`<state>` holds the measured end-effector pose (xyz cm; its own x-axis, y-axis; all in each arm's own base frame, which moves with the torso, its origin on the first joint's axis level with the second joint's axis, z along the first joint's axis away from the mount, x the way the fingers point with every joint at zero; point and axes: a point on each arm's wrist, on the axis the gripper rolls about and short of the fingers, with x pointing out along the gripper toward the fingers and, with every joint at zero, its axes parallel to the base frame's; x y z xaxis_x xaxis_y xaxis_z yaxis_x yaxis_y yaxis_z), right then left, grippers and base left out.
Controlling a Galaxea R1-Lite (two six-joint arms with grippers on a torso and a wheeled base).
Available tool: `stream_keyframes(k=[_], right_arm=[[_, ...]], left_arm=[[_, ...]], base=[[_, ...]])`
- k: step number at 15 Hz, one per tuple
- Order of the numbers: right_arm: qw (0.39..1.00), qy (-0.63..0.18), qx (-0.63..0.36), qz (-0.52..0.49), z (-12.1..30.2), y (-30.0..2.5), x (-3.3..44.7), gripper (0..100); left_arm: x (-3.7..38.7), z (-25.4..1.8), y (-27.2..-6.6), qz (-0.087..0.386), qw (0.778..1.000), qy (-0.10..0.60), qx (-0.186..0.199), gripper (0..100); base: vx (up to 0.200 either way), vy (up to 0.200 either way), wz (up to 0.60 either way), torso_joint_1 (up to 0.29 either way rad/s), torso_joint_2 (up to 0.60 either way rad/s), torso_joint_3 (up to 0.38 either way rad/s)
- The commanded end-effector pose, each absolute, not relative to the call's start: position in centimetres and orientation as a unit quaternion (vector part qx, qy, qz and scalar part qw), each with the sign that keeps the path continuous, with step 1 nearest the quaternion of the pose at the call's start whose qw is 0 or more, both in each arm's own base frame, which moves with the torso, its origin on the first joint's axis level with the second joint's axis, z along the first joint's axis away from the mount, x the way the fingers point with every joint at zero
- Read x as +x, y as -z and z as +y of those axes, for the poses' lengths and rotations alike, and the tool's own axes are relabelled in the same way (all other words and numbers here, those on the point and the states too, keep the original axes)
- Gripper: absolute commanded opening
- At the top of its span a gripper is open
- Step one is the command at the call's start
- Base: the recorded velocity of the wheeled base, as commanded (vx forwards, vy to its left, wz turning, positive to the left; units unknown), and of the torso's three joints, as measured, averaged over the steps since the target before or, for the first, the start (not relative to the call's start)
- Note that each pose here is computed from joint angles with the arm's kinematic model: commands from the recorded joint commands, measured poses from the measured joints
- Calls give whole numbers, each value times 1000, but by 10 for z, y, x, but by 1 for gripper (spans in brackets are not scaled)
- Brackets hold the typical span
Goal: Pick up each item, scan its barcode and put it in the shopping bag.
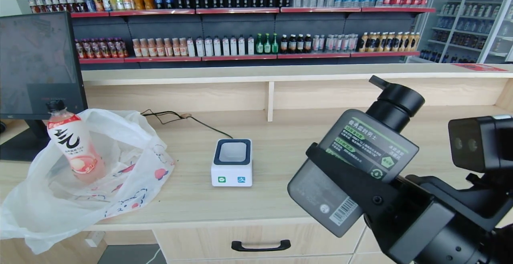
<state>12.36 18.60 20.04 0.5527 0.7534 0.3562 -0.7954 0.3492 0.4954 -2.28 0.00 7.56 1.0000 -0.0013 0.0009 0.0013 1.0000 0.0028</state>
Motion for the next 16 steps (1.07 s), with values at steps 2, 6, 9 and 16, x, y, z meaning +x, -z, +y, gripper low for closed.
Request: stream_keyframes(k=[2, 6, 9, 16], right_arm=[[814, -475, 333, -37, 183, -205, 128, 0], [793, -510, 331, -45, 173, -213, 130, 0], [786, -517, 335, -57, 176, -220, 132, 0], [777, -530, 333, -64, 177, -225, 132, 0]], left_arm=[[-23, 0, -76, -1, 1000, 2, 21, 100], [-23, 0, -76, -1, 999, 3, 33, 100], [-23, 0, -76, -1, 999, 4, 32, 100], [-23, 0, -76, -1, 1000, 3, 31, 100]], base=[[0, 0, 0, 0, 0, 0], [0, 0, 0, 0, 0, 0], [0, 0, 0, 0, 0, 0], [0, 0, 0, 0, 0, 0]])
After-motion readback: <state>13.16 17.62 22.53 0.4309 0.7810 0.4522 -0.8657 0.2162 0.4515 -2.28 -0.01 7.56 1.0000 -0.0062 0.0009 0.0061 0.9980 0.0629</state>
